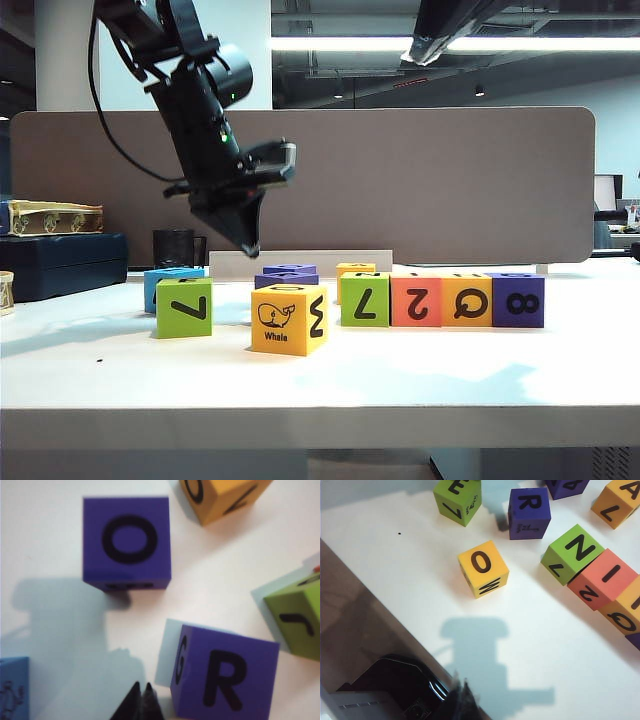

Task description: Select the appropriate blocks from the scattered letter blocks on the table and arrange them in a row to spell out "LEARNING".

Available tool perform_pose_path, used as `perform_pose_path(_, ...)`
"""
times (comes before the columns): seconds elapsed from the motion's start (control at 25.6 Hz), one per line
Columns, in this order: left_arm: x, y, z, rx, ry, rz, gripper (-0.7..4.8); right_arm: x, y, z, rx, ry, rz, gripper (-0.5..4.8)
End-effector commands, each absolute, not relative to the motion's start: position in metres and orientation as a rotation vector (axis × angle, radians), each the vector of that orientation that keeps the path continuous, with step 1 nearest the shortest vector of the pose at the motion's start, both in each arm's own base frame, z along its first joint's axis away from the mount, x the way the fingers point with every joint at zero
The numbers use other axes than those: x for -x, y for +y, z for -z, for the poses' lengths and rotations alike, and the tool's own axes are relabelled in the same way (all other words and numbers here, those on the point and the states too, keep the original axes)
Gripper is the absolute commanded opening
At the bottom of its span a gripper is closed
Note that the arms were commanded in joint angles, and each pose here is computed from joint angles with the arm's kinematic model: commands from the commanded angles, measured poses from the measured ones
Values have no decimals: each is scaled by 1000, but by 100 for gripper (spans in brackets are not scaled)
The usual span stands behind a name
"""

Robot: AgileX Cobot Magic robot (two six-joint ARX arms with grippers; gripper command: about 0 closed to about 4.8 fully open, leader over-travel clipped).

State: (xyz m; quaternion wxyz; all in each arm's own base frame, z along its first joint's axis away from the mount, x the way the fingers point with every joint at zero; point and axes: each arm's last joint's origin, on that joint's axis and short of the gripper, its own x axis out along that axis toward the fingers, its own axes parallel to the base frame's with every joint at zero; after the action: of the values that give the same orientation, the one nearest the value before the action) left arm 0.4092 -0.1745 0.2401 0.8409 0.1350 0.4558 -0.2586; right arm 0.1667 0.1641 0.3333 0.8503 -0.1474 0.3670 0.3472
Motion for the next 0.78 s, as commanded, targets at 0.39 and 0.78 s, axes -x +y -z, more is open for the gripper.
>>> perform_pose_path(0.39,-409,-178,-221,-255,1043,608,-6,-167,164,-337,303,756,-732,-2)
perform_pose_path(0.78,-403,-178,-219,-216,1110,673,-6,-167,164,-337,303,756,-731,-2)
